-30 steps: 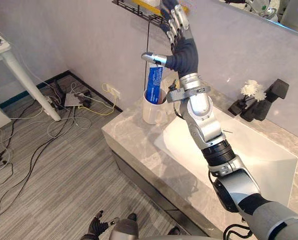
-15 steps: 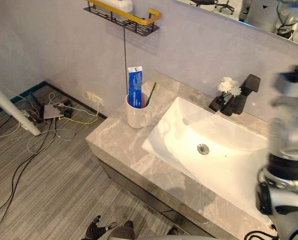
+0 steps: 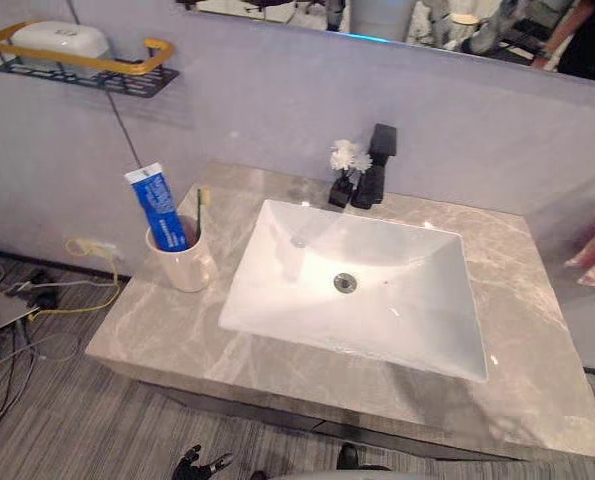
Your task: Organize washtable
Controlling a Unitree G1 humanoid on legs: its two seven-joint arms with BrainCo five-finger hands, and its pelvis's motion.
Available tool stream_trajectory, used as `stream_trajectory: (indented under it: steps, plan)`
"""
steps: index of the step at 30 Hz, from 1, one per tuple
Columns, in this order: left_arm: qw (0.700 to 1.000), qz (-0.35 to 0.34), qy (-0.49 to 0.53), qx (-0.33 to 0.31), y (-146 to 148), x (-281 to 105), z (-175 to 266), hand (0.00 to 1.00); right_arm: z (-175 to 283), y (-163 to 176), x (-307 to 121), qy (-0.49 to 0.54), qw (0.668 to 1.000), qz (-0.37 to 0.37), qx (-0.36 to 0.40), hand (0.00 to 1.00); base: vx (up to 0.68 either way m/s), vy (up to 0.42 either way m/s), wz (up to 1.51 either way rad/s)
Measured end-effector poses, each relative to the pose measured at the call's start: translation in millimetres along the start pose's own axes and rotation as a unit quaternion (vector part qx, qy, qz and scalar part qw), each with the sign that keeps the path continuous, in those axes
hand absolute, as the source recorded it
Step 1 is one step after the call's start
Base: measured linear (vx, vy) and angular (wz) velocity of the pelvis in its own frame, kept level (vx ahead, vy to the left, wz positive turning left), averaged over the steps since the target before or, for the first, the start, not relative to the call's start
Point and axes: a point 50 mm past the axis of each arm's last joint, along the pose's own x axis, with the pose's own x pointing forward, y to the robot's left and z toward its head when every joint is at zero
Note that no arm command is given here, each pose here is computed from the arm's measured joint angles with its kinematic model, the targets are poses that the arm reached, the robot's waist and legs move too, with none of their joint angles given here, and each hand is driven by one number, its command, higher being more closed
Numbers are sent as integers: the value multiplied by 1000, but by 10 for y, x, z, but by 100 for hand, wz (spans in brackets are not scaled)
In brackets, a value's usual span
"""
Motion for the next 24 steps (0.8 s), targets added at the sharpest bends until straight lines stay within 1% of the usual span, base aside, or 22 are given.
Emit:
stream_trajectory:
  steps: [1,3,4,6,8,11,12,15,19,20,21,23,24]
  plan:
    - [1000,0,0,-3,-2,2,4,0,-83,-43,-85,29,999,-3,-17,0,-1,3,-28]
    - [1000,6,-1,-28,-25,7,21,0,-309,-175,-428,126,990,-11,-64,0,-10,5,-27]
    - [999,9,0,-37,-29,7,20,0,-341,-190,-512,145,987,-10,-71,0,-6,3,-28]
    - [998,15,-6,-58,-46,16,65,0,-441,-274,-839,219,971,-23,-88,0,-6,-2,-22]
    - [997,17,-12,-72,-66,21,100,0,-479,-298,-1054,262,960,-36,-95,0,-21,-7,-26]
    - [995,12,-18,-97,-152,24,151,0,-507,-290,-1204,294,948,-36,-114,0,-38,6,-25]
    - [993,17,-14,-112,-162,25,148,0,-521,-290,-1256,304,945,-35,-118,0,6,17,-10]
    - [991,25,-12,-129,-170,22,142,0,-638,-338,-1399,340,928,-40,-143,0,21,8,-1]
    - [989,36,-4,-143,-178,15,117,0,-881,-504,-1776,427,884,-44,-188,0,51,19,1]
    - [989,39,-2,-144,-177,7,95,0,-946,-569,-1921,458,866,-52,-194,0,36,18,-5]
    - [988,41,0,-146,-177,4,86,0,-964,-591,-1963,467,861,-55,-193,0,42,19,-5]
    - [987,48,4,-152,-176,-3,66,0,-1041,-701,-2209,516,830,-58,-204,0,0,0,0]
    - [987,49,5,-153,-176,-6,59,0,-1073,-777,-2363,549,807,-63,-207,0,0,0,0]
